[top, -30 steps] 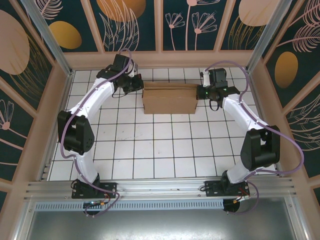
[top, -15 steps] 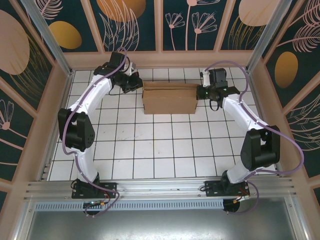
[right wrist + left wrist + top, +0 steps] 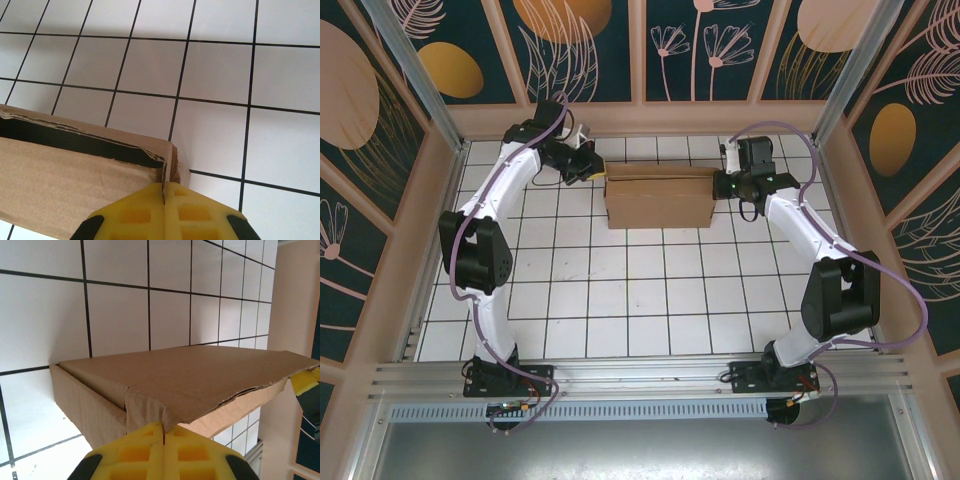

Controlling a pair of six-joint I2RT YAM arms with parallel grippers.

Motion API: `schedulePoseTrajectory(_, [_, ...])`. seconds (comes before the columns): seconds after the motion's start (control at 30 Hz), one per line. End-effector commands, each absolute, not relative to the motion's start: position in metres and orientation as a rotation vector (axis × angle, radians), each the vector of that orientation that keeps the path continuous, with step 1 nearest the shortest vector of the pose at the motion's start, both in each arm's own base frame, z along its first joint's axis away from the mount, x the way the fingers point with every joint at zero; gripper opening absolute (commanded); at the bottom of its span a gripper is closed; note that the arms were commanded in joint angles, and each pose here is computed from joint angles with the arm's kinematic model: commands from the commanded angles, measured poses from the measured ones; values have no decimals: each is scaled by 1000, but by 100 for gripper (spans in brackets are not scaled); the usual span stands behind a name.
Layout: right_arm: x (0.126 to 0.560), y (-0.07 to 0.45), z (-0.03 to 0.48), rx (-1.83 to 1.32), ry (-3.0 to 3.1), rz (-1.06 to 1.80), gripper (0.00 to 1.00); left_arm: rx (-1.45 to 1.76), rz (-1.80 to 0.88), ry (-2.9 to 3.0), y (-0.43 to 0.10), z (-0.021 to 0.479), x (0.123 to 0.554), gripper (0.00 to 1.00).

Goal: Fold the paper box

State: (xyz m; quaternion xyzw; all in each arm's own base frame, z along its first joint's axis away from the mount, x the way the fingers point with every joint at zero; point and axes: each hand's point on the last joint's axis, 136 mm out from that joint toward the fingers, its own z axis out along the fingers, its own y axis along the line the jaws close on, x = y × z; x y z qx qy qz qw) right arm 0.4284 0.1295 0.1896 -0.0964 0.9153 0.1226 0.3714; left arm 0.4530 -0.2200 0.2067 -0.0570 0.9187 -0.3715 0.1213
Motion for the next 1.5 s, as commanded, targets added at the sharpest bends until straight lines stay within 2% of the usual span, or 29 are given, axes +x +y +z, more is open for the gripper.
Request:
schedulePoseTrajectory(0.0, [399, 137, 154, -310, 2484, 340, 0, -240, -1173, 2716, -226, 200, 449, 0])
schedulePoseTrajectory(0.23, [396, 140, 150, -327, 2490, 335, 0, -316, -1232, 2724, -226, 200, 464, 0])
schedulePoseTrajectory(0.53, [397, 138, 150, -341, 2492, 306, 0, -302, -1010, 2809, -206, 177, 459, 0])
schedulePoseTrajectory(0.97, [400, 143, 146, -330, 2493, 339, 0, -121, -979, 2611, -206, 176, 453, 0])
schedulePoseTrajectory(1.27, [396, 142, 137, -312, 2488, 352, 0, -16, -1029, 2497, -212, 139, 437, 0])
schedulePoseTrajectory(1.47, [391, 143, 132, -305, 2462, 373, 0, 35, -1001, 2448, -211, 131, 432, 0])
